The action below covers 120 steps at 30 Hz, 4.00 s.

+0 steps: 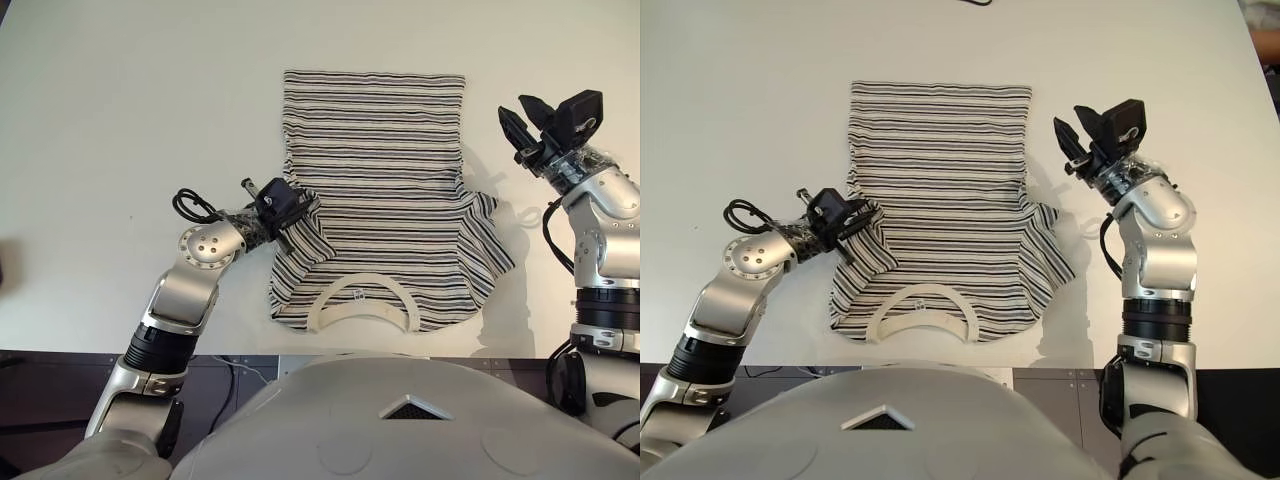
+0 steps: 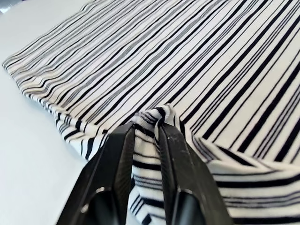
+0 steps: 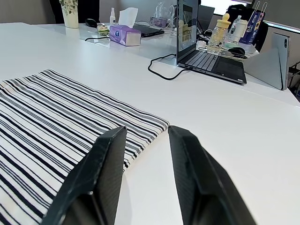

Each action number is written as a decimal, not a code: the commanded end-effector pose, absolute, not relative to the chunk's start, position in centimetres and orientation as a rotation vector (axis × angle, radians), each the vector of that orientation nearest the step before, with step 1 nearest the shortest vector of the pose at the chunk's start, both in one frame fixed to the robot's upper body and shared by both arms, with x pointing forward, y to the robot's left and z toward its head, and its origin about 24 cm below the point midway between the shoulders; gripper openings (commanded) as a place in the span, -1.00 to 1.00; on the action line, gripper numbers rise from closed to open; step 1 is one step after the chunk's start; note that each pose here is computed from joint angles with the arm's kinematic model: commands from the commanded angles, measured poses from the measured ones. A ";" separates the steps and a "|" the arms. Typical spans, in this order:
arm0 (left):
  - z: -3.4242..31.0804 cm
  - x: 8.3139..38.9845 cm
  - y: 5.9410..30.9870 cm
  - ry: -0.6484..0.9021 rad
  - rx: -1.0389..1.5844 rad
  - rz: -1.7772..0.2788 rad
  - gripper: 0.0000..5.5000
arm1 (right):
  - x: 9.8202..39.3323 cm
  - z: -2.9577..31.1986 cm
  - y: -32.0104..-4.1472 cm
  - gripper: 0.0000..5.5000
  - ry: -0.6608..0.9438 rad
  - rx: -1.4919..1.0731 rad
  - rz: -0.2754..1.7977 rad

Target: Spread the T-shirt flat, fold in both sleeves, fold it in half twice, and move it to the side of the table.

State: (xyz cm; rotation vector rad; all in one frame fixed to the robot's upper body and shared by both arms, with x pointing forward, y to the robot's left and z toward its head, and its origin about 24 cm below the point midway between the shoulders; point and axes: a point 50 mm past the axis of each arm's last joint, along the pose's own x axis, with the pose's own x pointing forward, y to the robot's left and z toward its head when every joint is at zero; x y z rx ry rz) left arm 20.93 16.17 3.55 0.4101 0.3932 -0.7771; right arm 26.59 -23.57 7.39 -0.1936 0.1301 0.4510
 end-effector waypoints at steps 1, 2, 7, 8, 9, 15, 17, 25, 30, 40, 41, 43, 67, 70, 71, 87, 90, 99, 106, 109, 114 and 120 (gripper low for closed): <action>4.4 20.2 17.3 0.381 0.453 -0.729 -0.67 | 24.2 7.1 -26.4 -0.41 0.208 -0.145 0.409; 4.5 19.8 17.9 0.382 0.482 -0.706 -0.67 | 22.7 6.9 -27.1 -0.41 0.242 -0.065 0.402; 5.5 16.3 18.5 0.364 0.489 -0.622 -0.67 | 15.2 5.0 -29.6 -0.41 0.518 0.172 0.438; 5.6 15.4 18.4 0.363 0.480 -0.614 -0.67 | 13.8 4.3 -30.2 -0.41 0.585 0.191 0.421; 5.6 14.7 18.3 0.365 0.475 -0.609 -0.67 | 12.7 3.7 -30.6 -0.41 0.633 0.218 0.407; 5.0 12.8 18.1 0.384 0.510 -0.597 -0.67 | 9.2 2.4 -30.3 -0.41 0.756 0.376 0.351; 5.0 12.4 17.9 0.382 0.515 -0.597 -0.67 | 8.7 2.3 -29.6 -0.41 0.771 0.417 0.354; 4.6 11.8 17.1 0.373 0.537 -0.632 -0.67 | 8.7 2.2 -27.1 -0.41 0.801 0.422 0.393; 4.5 11.8 16.9 0.368 0.552 -0.642 -0.67 | 9.4 2.3 -26.8 -0.41 0.788 0.405 0.390; 4.5 11.9 17.0 0.362 0.565 -0.633 -0.66 | 10.1 2.4 -27.0 -0.94 0.749 0.396 0.384; 4.5 11.9 17.0 0.359 0.565 -0.630 -0.66 | 10.3 2.4 -27.0 -0.94 0.743 0.392 0.384; 4.5 12.0 17.0 0.351 0.562 -0.620 -0.66 | 11.2 2.7 -27.6 -0.94 0.711 0.366 0.363; 5.1 12.7 16.4 0.314 0.584 -0.668 -0.66 | 14.9 6.4 -21.4 -0.94 0.595 0.317 0.689; 5.2 12.9 16.3 0.311 0.591 -0.681 -0.66 | 14.5 6.0 -20.4 -0.94 0.617 0.293 0.738; 5.2 12.9 16.3 0.311 0.593 -0.682 -0.66 | 14.4 5.9 -20.2 -0.94 0.618 0.287 0.752; 5.1 13.3 16.1 0.293 0.633 -0.723 -0.66 | 14.6 5.3 -18.4 -0.94 0.593 0.176 0.858; 5.0 13.4 16.2 0.290 0.647 -0.720 -0.66 | 15.0 6.1 -18.4 -0.84 0.559 0.175 0.892; 5.6 12.6 17.7 0.297 0.702 -0.787 -0.66 | 17.1 8.3 -21.3 -0.82 0.486 0.123 0.918; 4.9 10.4 16.7 0.279 0.719 -0.948 -0.66 | 14.2 3.1 -21.3 -0.82 0.636 -0.024 0.949; 4.7 10.4 17.4 0.272 0.757 -0.950 -0.66 | 13.4 1.6 -21.5 -0.82 0.672 -0.076 0.962; 6.2 11.2 19.8 0.174 0.844 -0.873 -0.66 | 14.9 6.2 -21.6 -0.82 0.498 0.032 0.989; 5.6 7.2 23.7 0.263 0.982 -1.123 -0.52 | 16.3 9.2 -26.8 -0.71 0.493 -0.038 0.889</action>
